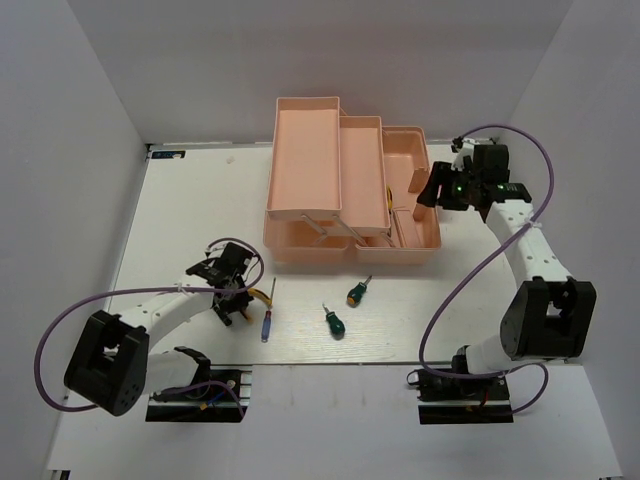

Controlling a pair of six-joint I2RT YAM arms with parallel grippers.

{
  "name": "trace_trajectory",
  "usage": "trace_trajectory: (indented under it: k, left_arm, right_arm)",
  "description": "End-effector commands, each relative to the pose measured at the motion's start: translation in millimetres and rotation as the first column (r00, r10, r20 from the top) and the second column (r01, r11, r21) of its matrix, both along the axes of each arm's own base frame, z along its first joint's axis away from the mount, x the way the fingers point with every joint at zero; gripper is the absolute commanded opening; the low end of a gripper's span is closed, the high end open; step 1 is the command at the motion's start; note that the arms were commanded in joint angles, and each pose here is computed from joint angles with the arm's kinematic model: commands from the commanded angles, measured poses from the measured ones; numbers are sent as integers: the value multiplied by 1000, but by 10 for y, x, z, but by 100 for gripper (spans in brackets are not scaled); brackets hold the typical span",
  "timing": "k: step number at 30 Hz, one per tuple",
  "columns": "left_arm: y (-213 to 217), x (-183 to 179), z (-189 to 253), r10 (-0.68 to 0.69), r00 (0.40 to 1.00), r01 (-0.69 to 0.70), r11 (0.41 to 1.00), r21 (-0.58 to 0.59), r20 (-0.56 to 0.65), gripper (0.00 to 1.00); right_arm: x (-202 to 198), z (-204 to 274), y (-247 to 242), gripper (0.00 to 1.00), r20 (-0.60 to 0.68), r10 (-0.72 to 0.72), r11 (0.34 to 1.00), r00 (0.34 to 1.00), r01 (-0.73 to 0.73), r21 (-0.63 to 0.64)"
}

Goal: Sort the tools into containers

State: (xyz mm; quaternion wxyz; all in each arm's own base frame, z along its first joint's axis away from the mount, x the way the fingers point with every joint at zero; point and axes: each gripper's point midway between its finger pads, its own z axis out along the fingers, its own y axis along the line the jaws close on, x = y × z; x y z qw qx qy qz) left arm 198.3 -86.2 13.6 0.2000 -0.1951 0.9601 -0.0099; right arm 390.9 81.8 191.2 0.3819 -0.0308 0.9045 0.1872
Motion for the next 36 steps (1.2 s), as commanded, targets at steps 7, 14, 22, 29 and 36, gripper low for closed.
trace_trajectory:
  k: [7,14,22,29,36]
  left_arm:
    - [-319,150,743,-170,960,191,979,-76,222,0]
    - [-1158,42,1651,-505,574,748,643,-162,644,0]
    - [-1993,-416,2685,-420,21,1000,22,-12,907,0]
    - [-2779,-188,3271,-356,-151,982,-165,97,922,0]
    - [-3608,725,3053,-397,-36,999,-23,29,917,0]
  right_arm:
    - [-80,228,-138,90,99,-1,996,995,-8,89]
    - [-136,226,-197,0,95,17,987,995,-31,156]
    - [-755,462,254,0,214,480,783,851,-526,332]
    - [-821,295,256,10,174,524,787,834,-552,276]
    - [-607,216,-260,10,158,266,964,951,-267,-15]
